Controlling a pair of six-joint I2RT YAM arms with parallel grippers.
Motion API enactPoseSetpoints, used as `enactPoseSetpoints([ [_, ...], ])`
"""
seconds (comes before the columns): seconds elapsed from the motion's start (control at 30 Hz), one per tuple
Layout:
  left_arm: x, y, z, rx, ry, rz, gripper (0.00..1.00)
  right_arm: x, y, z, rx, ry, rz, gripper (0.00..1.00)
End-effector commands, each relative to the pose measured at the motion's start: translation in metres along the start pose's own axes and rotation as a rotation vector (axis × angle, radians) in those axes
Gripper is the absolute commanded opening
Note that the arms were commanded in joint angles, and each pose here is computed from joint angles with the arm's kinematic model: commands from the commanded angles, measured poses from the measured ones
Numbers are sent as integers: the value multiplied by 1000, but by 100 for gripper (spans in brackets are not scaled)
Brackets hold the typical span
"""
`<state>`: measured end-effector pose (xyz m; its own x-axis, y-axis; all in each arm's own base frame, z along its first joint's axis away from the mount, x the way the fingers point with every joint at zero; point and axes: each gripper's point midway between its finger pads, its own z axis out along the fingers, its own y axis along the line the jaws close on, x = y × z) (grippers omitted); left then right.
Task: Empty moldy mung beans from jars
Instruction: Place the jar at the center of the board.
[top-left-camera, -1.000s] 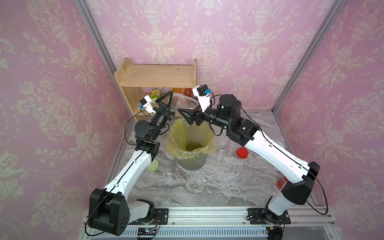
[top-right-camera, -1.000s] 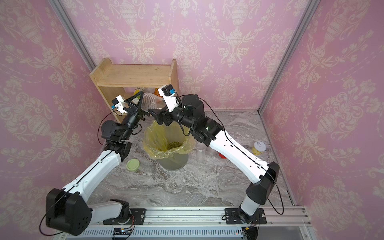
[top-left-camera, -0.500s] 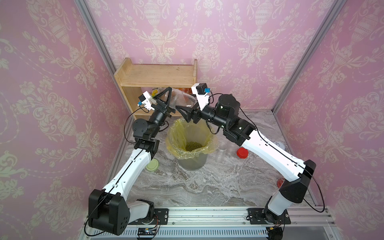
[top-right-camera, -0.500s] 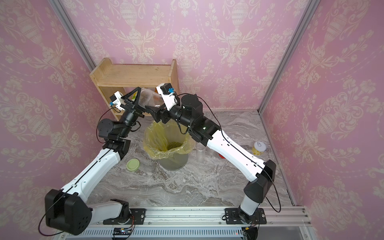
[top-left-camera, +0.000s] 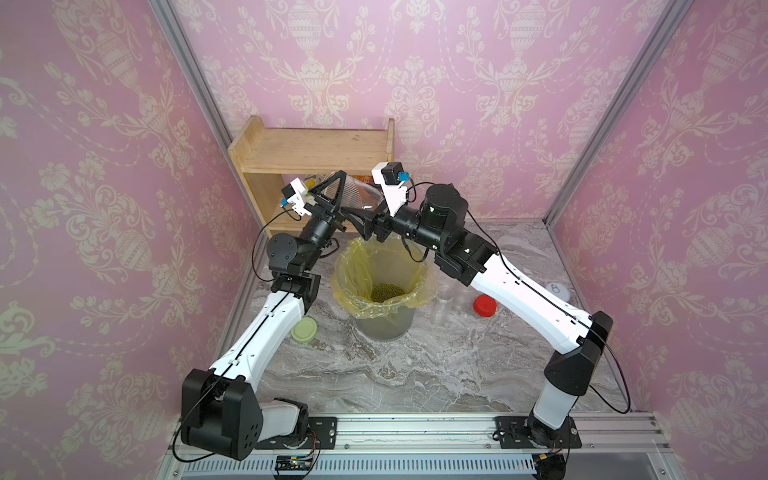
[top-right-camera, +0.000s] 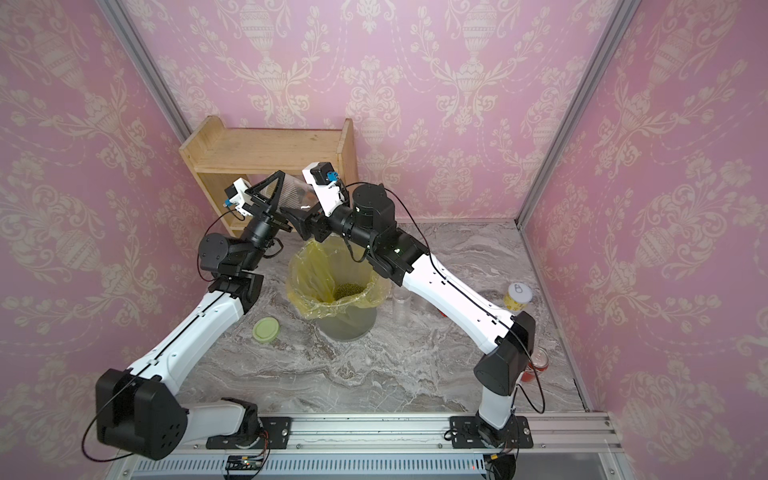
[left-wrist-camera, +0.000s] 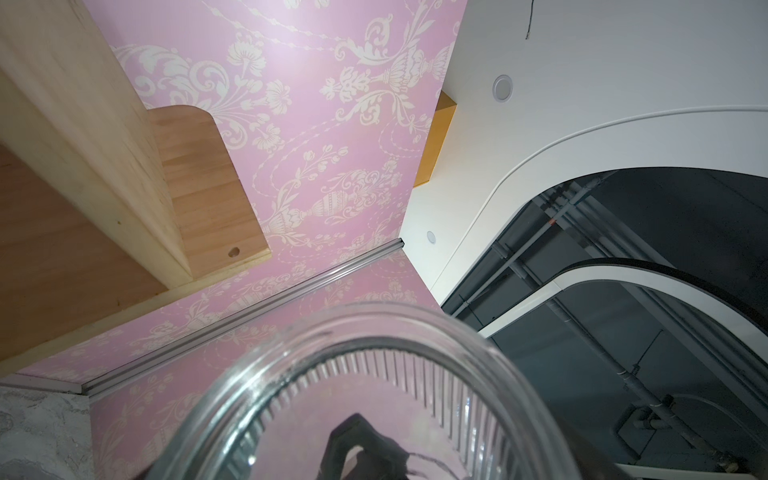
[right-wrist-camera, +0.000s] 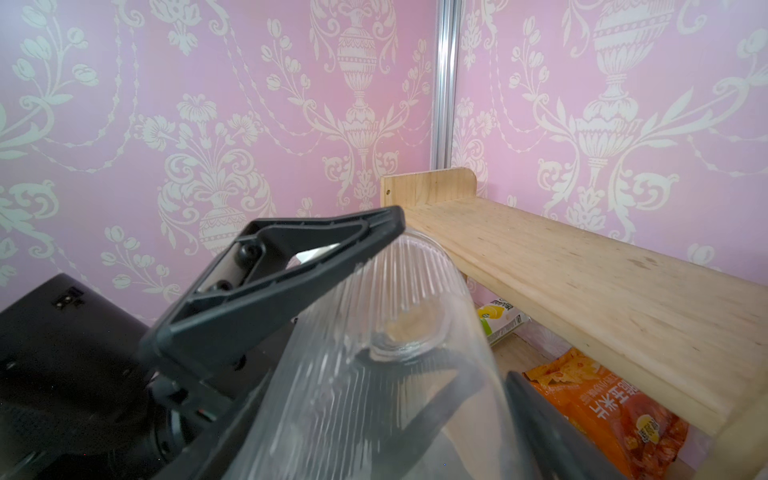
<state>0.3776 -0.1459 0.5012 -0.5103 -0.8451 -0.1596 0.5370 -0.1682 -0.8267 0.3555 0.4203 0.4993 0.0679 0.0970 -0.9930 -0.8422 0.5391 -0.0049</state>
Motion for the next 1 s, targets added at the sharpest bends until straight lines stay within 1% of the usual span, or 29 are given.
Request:
enactPoseSetpoints([
  [0.0,16,-26,6,83,84,-3,87,-23,7,2,-29,-65,-38,3],
  [0.13,14,-25,4,76,80,4,76,-19,7,5,-33,-51,-42,4],
  [0.23,6,-27,1,71,57,19,67,-17,7,5,-33,-47,-42,4],
  [0.3,2,-26,-2,67,43,26,66,-15,6,6,-30,-37,-46,4],
  [0.37,2,-26,-1,59,51,33,65,-14,6,5,-27,-30,-50,6],
  [0.5,5,-27,2,49,83,62,64,-13,4,4,-19,-25,-52,12],
  [0.57,5,-26,2,38,89,77,62,-12,2,5,-10,-21,-46,21],
  [0.63,5,-28,2,37,96,99,62,-10,0,5,-5,-16,-40,22],
  [0.73,11,-43,5,57,136,180,65,-5,-5,6,3,4,-26,23],
  [0.8,14,-53,4,63,147,241,64,-2,-5,5,-1,14,-20,24],
  [0.83,15,-56,4,60,148,266,64,1,-7,5,4,18,-18,27],
  [0.87,16,-60,3,56,152,289,63,1,-7,5,5,19,-16,28],
  [0.97,18,-61,2,44,161,328,63,6,-9,5,13,27,-7,29],
])
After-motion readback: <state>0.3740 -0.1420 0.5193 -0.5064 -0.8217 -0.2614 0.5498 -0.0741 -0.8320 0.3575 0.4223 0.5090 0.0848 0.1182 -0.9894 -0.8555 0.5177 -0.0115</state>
